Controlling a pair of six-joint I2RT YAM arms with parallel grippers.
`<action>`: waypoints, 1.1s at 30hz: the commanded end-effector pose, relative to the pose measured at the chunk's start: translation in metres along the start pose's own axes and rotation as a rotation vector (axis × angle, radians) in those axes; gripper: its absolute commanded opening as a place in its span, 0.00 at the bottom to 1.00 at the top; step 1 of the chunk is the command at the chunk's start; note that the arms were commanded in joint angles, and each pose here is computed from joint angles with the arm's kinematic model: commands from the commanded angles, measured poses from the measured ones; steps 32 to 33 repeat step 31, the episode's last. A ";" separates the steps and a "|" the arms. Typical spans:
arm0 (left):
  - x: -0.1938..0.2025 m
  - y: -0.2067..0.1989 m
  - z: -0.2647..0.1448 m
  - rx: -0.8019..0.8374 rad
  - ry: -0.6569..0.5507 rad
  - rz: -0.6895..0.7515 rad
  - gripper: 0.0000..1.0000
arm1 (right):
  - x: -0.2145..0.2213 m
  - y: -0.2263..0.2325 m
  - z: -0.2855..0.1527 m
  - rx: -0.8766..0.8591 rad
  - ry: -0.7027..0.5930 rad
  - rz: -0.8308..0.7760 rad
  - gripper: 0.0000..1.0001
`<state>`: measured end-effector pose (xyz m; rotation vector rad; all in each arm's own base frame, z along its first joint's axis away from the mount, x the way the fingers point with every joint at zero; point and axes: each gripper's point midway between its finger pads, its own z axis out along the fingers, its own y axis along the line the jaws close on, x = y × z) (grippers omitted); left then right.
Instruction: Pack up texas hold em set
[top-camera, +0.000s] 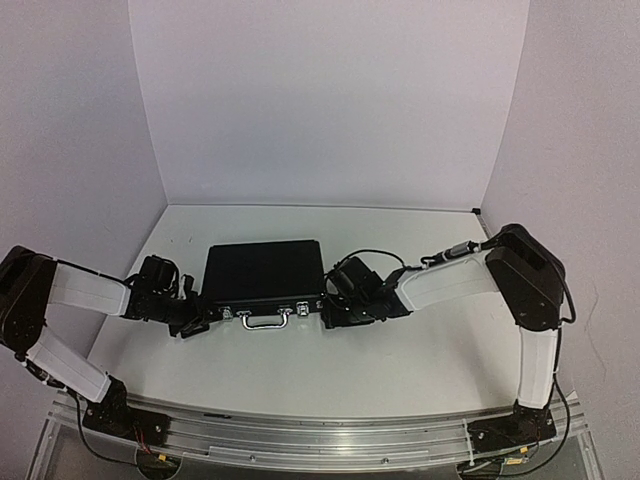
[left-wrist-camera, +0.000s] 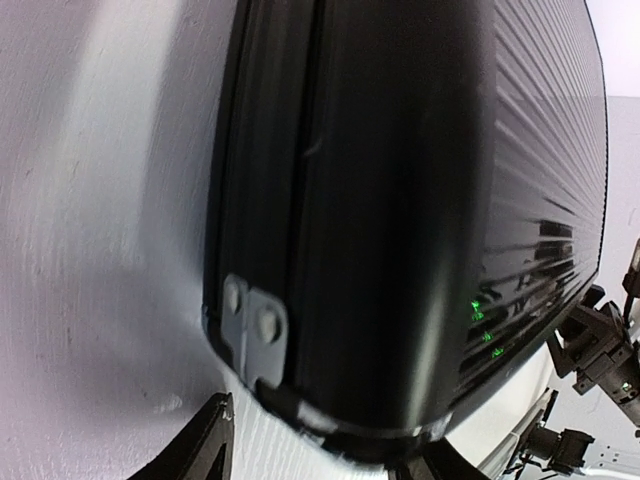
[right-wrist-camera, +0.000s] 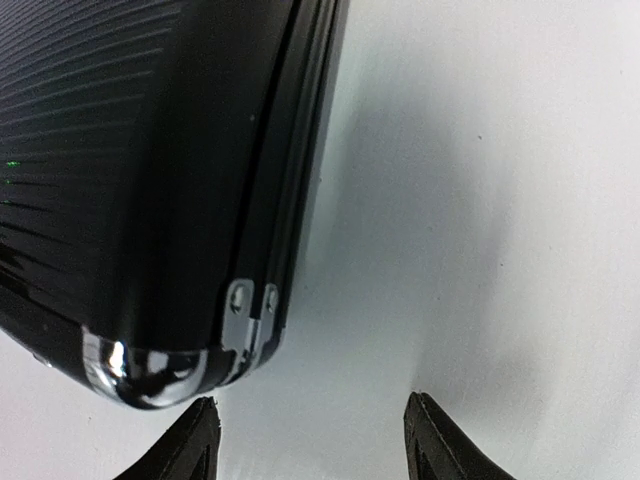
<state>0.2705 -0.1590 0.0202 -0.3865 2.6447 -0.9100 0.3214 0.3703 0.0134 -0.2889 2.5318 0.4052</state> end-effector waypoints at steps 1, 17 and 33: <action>0.026 0.041 0.007 -0.178 0.077 -0.079 0.49 | -0.008 -0.004 -0.023 0.001 -0.030 0.021 0.61; -0.097 -0.080 -0.199 -0.214 -0.551 0.054 1.00 | -0.092 -0.148 -0.242 0.343 -0.475 0.119 0.98; -0.152 -0.041 -0.182 -0.295 -0.594 -0.027 1.00 | -0.074 -0.201 -0.287 0.455 -0.560 0.251 0.98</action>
